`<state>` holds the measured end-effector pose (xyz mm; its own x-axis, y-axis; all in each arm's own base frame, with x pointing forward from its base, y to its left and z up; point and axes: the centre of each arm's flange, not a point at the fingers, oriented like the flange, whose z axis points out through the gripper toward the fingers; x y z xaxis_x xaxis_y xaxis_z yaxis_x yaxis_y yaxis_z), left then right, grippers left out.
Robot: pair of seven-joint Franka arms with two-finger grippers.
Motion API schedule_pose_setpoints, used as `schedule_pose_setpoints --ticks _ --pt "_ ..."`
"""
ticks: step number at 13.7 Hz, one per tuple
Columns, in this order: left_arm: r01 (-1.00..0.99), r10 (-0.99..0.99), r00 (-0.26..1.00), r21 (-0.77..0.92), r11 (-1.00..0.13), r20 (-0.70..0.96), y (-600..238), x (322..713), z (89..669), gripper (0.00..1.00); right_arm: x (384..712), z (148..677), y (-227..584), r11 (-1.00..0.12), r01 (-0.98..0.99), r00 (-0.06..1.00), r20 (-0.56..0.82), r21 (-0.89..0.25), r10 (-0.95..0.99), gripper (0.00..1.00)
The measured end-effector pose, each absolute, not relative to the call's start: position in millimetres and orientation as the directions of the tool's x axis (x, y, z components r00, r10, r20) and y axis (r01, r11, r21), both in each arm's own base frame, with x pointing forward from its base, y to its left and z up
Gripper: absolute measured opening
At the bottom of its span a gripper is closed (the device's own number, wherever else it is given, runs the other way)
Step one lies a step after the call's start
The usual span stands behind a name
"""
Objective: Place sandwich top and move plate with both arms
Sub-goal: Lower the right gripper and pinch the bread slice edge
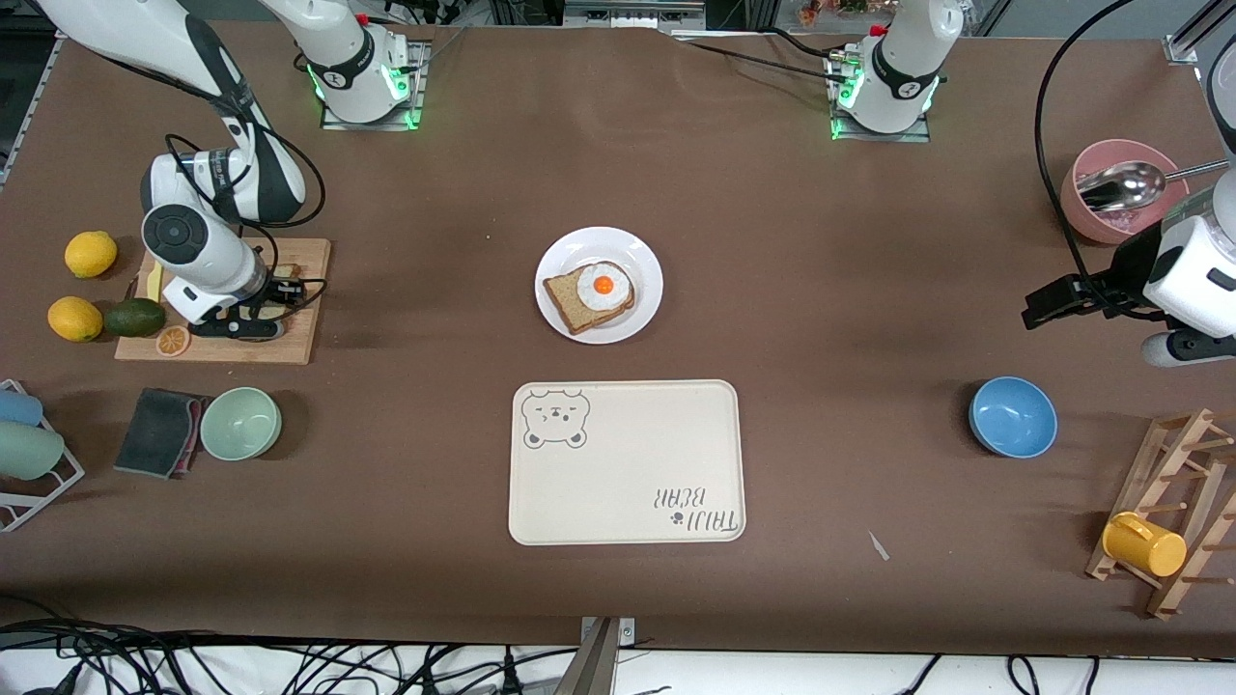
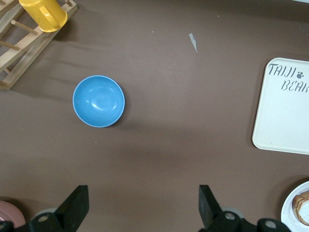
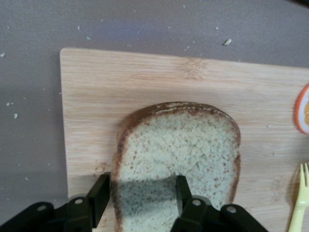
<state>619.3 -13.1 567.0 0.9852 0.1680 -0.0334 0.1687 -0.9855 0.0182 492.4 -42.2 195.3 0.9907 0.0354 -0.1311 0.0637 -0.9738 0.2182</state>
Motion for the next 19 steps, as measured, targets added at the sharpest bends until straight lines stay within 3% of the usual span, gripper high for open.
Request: schedule_pose_setpoints --ticks 8,12,14,19 --pt "0.173 0.173 0.984 0.018 -0.985 -0.034 -10.2 619.3 566.9 1.00 494.2 196.6 -26.8 -0.962 0.105 0.987 -0.149 0.253 0.069 0.55" --pt "0.173 0.173 0.984 0.018 -0.985 -0.035 -10.2 619.2 566.8 1.00 494.6 197.3 -19.6 -0.954 0.112 0.985 -0.160 0.279 0.069 0.43" --pt "0.173 0.173 0.984 0.018 -0.985 -0.035 -10.1 619.2 566.8 1.00 494.3 196.7 -18.7 -0.954 0.112 0.984 -0.161 0.280 0.069 0.26" --pt "0.174 0.173 0.984 0.017 -0.985 -0.036 -10.0 619.1 566.8 1.00 494.2 194.7 -17.0 -0.953 0.114 0.984 -0.167 0.280 0.069 0.10"
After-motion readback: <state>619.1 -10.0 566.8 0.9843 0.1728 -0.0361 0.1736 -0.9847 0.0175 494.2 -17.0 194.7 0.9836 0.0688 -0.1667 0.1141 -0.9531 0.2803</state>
